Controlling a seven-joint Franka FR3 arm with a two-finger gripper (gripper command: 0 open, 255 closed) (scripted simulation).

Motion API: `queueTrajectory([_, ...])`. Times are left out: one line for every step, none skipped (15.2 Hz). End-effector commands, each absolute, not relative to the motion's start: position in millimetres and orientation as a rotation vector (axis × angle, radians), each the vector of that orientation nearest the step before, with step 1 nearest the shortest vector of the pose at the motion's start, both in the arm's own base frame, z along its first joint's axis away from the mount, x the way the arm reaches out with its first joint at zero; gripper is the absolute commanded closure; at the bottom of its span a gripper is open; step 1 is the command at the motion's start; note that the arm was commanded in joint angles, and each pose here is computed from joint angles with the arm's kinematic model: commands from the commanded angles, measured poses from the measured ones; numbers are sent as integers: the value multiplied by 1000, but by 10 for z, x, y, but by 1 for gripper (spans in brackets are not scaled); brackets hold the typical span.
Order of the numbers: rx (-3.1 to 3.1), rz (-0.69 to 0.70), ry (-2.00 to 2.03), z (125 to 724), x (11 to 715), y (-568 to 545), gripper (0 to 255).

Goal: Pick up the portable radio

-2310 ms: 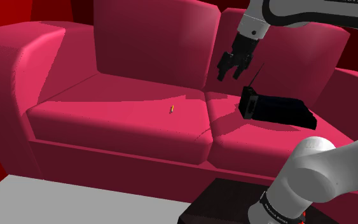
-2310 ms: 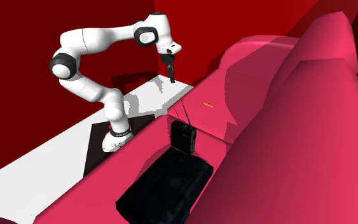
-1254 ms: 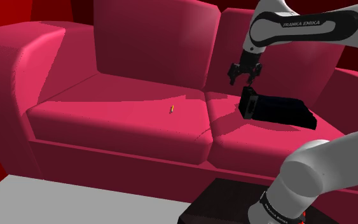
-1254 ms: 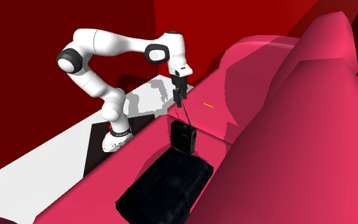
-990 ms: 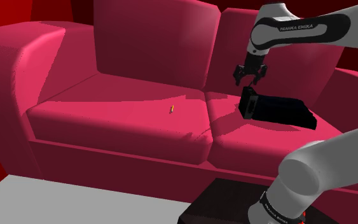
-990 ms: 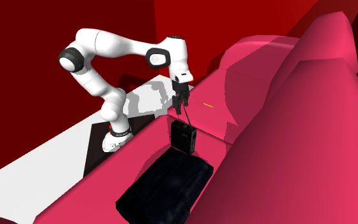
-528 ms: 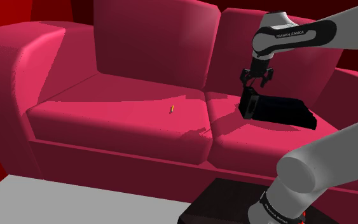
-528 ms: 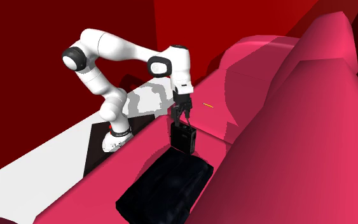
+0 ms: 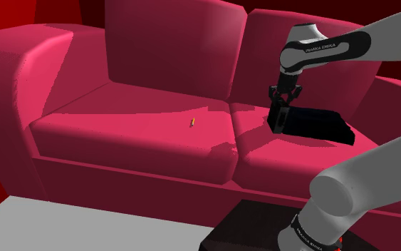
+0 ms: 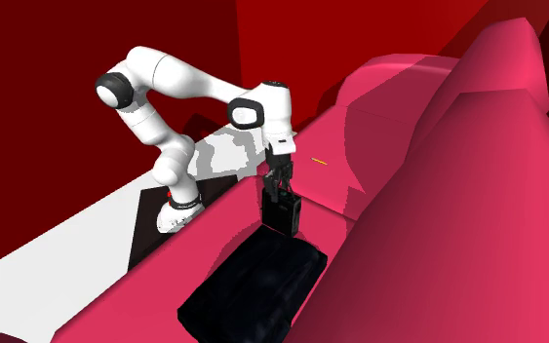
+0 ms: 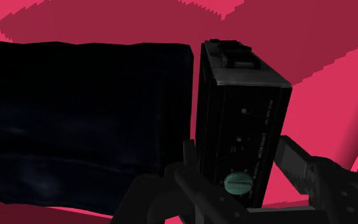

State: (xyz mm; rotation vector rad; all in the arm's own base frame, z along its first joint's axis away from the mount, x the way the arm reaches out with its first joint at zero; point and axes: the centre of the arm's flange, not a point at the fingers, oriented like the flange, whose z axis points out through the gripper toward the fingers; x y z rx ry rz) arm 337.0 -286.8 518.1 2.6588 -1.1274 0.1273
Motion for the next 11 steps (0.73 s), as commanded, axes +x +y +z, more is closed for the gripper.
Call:
queueTrajectory([2659,128,-1128,5172,3373,-2866,255])
queueTrajectory([2659,128,-1128,5171,3373,-2866,255])
queueTrajectory([2659,128,-1128,5172,3372,-2866,255])
queueTrajectory([2659,128,-1128,5171,3372,-2865,255])
queueTrajectory([2659,128,-1127,5171,3372,-2867,255])
queueTrajectory([2659,128,-1127,5172,3371,-2868,255])
queueTrajectory([2659,128,-1127,5170,3371,-2869,255])
queueTrajectory([2659,128,-1127,5172,3370,-2869,255])
queueTrajectory([2659,128,-1127,5167,3367,-2868,255])
queueTrajectory([2659,128,-1127,5220,3367,-2868,255])
queueTrajectory([2659,128,-1127,5273,3367,-2868,255])
